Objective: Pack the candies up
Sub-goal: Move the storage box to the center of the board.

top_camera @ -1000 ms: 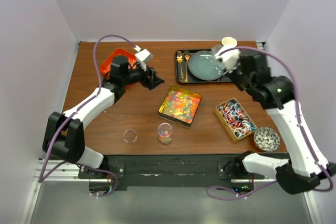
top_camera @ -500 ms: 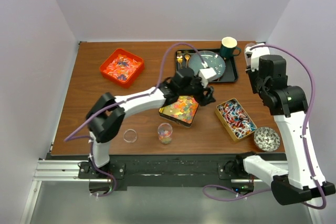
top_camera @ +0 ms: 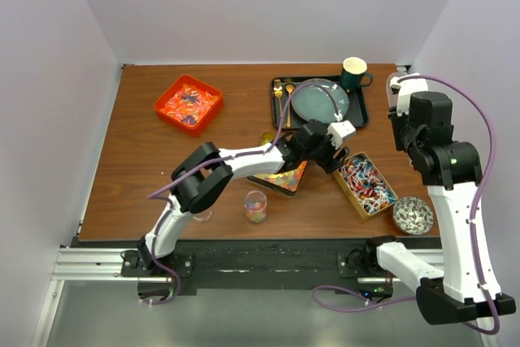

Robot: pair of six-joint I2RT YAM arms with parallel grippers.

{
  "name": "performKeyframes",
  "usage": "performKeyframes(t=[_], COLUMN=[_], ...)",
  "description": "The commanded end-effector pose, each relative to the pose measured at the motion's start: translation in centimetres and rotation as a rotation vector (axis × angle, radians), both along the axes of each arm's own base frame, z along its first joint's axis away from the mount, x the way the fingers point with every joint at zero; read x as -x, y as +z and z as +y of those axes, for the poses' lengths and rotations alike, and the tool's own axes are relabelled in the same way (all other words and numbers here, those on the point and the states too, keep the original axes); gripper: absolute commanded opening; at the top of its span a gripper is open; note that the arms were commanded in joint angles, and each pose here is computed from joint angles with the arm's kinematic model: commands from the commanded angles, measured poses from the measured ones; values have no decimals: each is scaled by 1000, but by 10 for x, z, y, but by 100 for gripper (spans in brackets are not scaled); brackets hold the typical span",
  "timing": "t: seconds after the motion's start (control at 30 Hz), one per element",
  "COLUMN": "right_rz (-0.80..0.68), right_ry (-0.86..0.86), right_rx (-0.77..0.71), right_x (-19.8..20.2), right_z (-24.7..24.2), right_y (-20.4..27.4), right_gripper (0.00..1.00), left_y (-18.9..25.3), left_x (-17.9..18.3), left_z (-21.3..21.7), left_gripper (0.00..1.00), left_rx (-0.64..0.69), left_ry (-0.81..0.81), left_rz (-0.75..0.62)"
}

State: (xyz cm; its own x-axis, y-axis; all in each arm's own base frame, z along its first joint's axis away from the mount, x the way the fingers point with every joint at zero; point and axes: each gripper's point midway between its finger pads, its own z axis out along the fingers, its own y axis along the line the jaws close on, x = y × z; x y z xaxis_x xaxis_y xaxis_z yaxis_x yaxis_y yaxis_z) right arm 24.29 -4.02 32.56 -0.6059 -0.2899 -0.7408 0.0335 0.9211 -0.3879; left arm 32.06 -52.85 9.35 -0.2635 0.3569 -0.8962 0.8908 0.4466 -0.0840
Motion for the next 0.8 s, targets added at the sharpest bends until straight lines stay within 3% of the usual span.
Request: performKeyframes(t=[0.0,0.37,0.6,0.77], right_rz=[-7,11,22,27], right_ry=[-6,4,21,34], right_rx=[-41,-57,-83,-102], right_x=[-1,2,-6,-14], right_z=[3,4,10,15], right_y=[-2,-11,-19,-21], right_gripper=[0,0,0,0], left_y=[11,-17,-22,-22], left_x=[-12,-22,-20,-24], left_z=[-22,-5,35,65], left_gripper=[71,37,0,0], left_rx=[30,-21,-40,-58], left_ry=[15,121,182,243], left_rz=[-72,4,85,118])
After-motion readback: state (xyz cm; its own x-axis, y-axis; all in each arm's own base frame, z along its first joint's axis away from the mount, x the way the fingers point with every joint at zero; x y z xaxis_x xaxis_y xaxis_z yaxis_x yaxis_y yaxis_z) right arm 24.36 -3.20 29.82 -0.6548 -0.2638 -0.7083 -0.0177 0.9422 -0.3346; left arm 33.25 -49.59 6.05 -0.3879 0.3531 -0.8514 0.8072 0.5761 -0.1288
